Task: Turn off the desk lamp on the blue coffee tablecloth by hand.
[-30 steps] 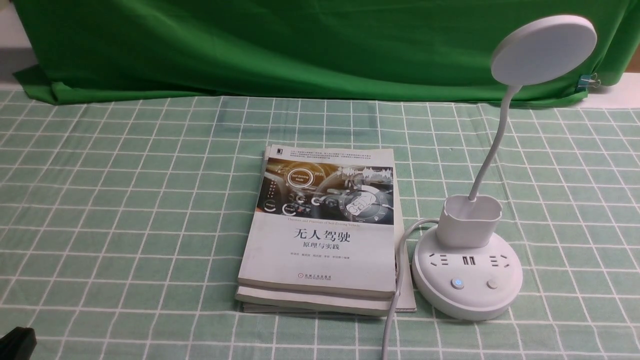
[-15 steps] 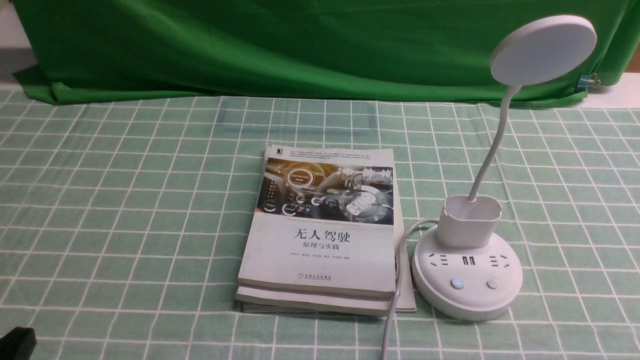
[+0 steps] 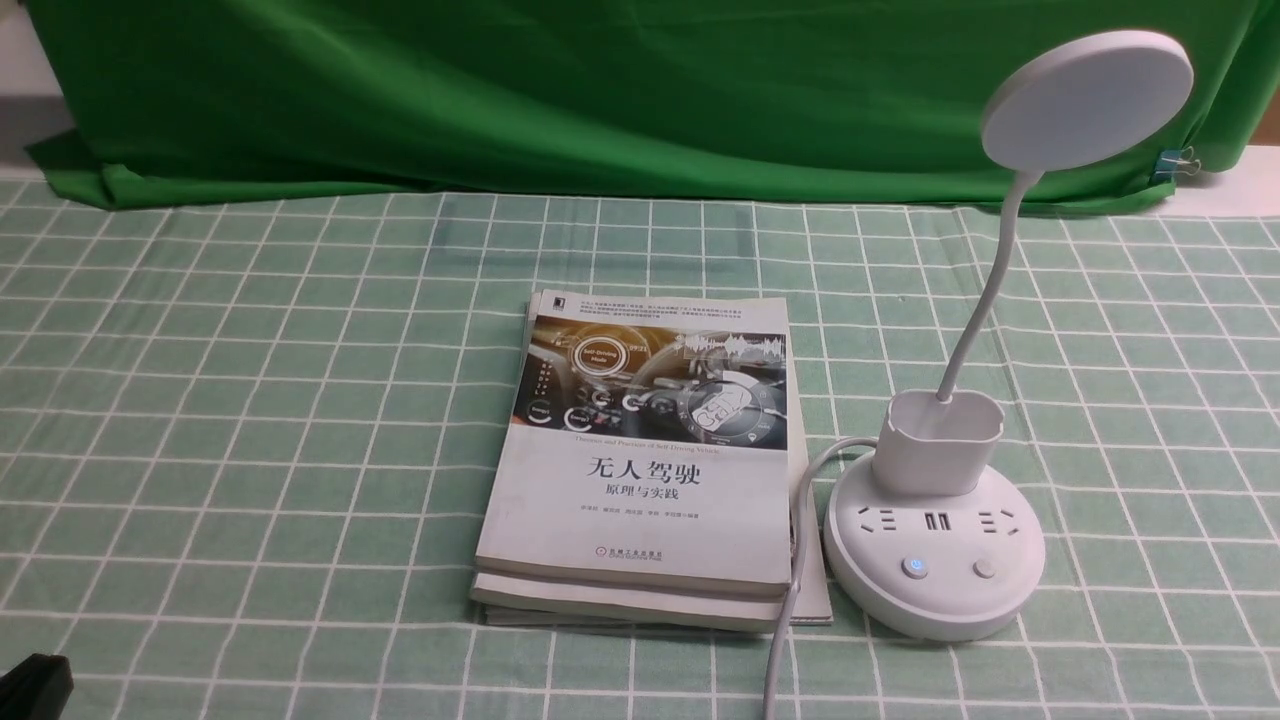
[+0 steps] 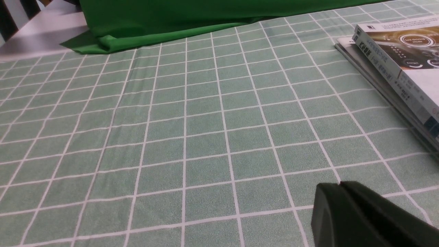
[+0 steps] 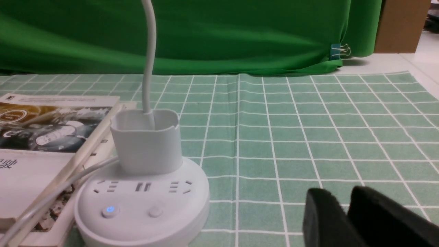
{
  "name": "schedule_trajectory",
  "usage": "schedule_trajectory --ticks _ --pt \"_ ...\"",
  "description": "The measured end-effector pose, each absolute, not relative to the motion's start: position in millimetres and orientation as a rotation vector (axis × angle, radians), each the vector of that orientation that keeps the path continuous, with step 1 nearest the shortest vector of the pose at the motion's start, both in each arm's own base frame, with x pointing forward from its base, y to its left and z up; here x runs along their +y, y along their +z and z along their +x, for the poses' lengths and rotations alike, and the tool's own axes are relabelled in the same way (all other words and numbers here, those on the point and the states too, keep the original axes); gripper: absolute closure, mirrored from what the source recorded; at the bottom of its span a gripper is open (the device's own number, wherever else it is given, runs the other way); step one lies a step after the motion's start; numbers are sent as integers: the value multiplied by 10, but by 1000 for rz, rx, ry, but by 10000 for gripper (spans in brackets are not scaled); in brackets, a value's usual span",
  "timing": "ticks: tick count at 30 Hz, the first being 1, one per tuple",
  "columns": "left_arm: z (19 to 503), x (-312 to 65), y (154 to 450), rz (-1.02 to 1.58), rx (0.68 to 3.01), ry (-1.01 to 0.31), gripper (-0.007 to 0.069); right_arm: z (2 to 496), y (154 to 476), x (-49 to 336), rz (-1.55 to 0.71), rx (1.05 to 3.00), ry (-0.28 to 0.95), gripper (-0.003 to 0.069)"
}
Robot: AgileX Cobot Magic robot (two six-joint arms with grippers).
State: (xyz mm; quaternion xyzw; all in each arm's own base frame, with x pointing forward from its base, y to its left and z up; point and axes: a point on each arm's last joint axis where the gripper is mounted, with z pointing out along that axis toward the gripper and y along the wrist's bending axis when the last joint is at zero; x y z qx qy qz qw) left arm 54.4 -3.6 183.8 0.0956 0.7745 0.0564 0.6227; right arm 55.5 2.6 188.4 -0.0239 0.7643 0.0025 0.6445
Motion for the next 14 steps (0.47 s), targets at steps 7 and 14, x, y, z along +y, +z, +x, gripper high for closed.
schedule_trajectory --ticks 7,14 --pt "544 -36 1838 220 1779 130 625 555 1884 26 -54 1740 6 508" --pt "544 -36 1838 220 1779 130 625 555 1884 26 -54 1740 6 496"
